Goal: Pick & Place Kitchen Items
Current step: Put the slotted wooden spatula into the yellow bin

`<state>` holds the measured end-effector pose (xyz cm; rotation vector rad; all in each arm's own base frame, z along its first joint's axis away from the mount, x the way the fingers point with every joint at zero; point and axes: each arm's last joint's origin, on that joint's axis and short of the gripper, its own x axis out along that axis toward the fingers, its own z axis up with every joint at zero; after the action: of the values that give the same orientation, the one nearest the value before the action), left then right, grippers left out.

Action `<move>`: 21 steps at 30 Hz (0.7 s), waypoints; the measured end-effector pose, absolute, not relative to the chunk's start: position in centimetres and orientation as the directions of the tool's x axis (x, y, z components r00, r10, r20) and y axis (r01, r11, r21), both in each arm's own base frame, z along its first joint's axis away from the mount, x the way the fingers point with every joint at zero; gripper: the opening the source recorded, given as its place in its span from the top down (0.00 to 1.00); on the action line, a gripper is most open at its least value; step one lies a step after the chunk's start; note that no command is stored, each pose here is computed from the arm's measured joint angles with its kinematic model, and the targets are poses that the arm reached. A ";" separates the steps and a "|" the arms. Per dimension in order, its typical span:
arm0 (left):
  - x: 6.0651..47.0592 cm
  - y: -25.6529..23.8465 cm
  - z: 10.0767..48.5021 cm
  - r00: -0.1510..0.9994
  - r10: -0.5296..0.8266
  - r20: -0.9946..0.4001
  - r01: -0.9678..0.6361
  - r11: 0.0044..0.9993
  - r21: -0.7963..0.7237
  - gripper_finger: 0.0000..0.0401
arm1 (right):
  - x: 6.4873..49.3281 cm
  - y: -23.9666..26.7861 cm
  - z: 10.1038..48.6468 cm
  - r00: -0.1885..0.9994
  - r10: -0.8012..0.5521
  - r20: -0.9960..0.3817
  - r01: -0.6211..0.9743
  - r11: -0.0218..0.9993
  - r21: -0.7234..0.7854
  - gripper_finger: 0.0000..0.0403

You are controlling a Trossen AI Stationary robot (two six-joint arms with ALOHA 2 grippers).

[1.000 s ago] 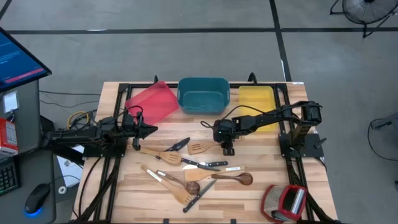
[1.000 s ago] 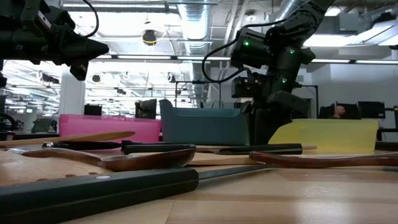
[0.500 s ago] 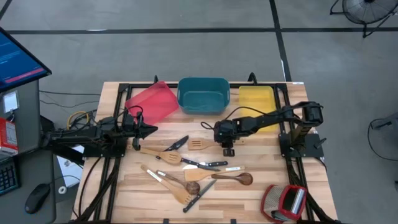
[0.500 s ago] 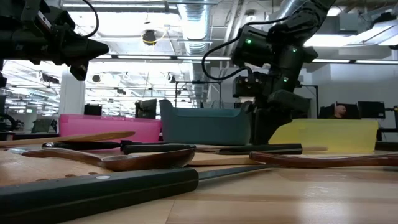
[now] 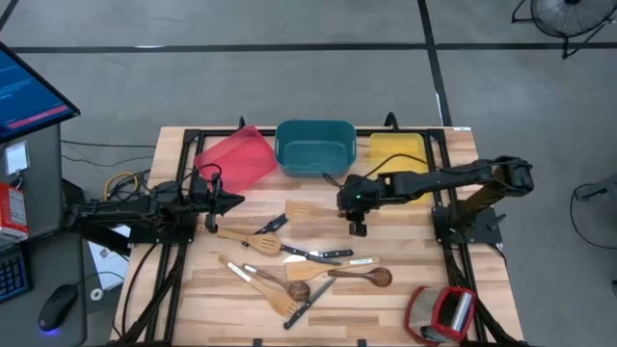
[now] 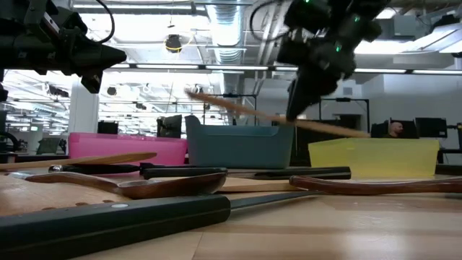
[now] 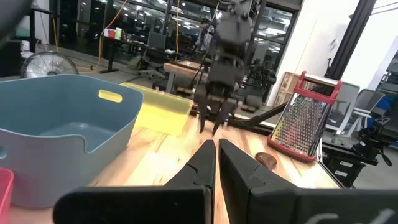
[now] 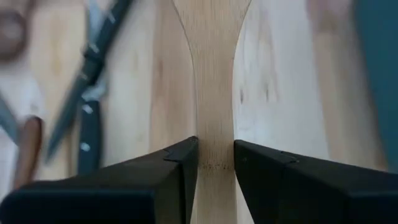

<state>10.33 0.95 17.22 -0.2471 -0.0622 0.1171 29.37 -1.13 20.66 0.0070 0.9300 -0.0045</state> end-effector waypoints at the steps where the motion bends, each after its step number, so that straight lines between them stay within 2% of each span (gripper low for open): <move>1: 10.3 1.0 17.2 0.991 0.123 0.047 -0.108 0.963 -0.247 0.99 | 29.2 -1.1 21.3 0.619 -0.001 -0.785 0.006 1.000 0.004 0.76; 11: 10.3 1.0 17.2 0.991 0.123 0.047 -0.108 0.963 -0.248 0.99 | 26.8 -1.0 28.1 0.853 -0.005 -0.522 0.003 1.000 -0.006 0.76; 16: 10.3 1.0 17.2 0.991 0.123 0.047 -0.108 0.963 -0.247 0.99 | 25.2 -0.9 31.2 0.932 0.000 -0.362 -0.004 1.000 -0.009 0.76; 21: 10.3 1.0 17.2 0.991 0.123 0.047 -0.108 0.963 -0.248 0.99 | 23.8 -0.6 33.9 0.979 0.072 -0.192 -0.073 0.997 -0.002 0.76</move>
<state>10.33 0.95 17.21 -0.2472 -0.0619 0.1171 23.76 -0.63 33.88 -0.0092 0.1928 0.0730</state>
